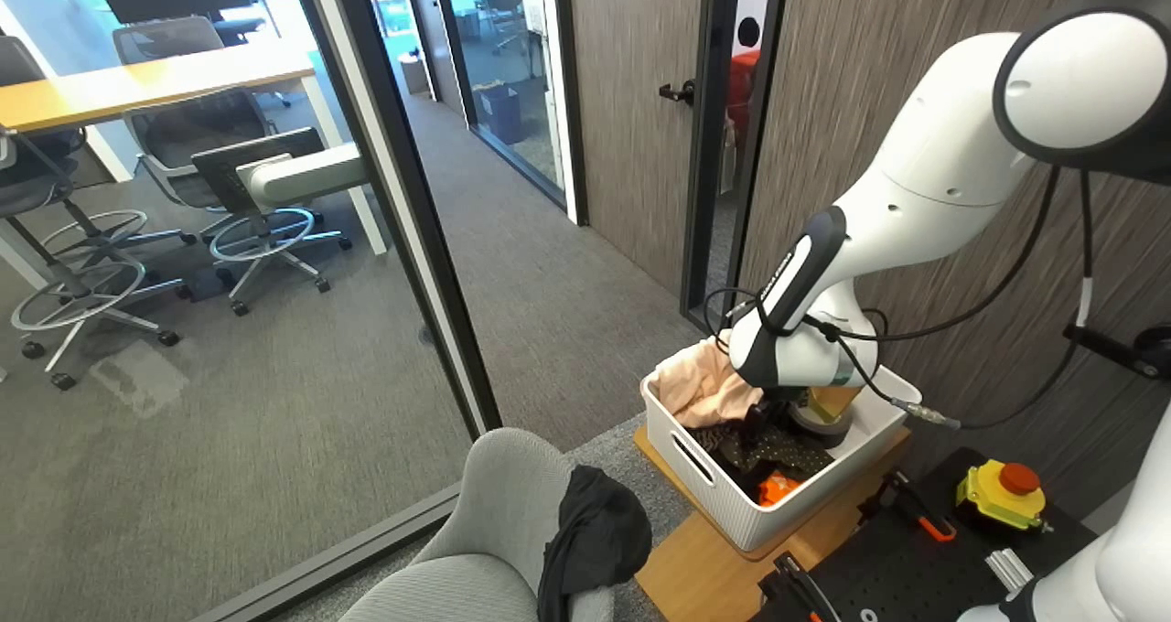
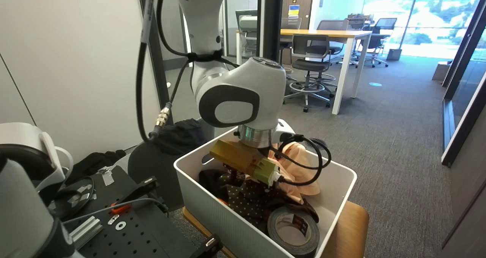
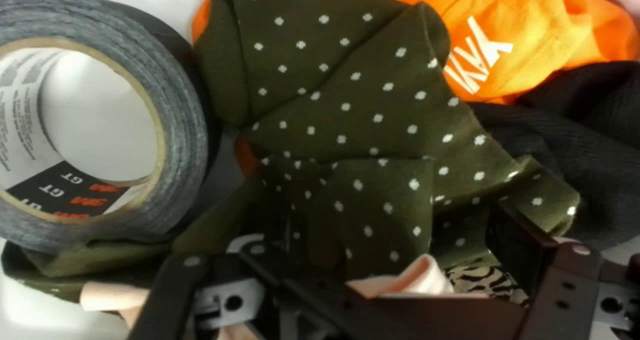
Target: Put one green sock on the backrest of the chair
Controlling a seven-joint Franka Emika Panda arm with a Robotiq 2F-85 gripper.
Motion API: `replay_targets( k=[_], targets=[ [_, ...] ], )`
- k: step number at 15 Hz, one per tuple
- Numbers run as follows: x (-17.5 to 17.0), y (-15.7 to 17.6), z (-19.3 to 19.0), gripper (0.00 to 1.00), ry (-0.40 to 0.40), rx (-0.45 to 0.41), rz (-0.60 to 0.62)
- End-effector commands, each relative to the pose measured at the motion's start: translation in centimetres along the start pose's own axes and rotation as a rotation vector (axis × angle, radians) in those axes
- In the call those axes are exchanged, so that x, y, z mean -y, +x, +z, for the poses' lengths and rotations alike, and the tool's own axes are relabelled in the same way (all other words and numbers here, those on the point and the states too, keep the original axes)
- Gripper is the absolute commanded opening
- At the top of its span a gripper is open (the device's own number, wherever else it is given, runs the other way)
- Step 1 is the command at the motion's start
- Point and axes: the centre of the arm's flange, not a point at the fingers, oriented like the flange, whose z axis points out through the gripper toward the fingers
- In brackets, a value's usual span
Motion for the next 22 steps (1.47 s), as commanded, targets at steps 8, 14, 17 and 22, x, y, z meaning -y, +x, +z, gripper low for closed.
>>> replay_targets(
  k=[8,14,17,22],
  targets=[
    [-1.85,1.74,1.74,1.0,0.005,-0.023,0.03],
    [-1.73,1.69,1.82,1.0,0.012,-0.023,0.022],
    [-1.65,1.69,1.82,1.0,0.014,-0.024,0.022],
    [-1.66,1.66,1.79,0.73,0.015,-0.029,0.02]
  ],
)
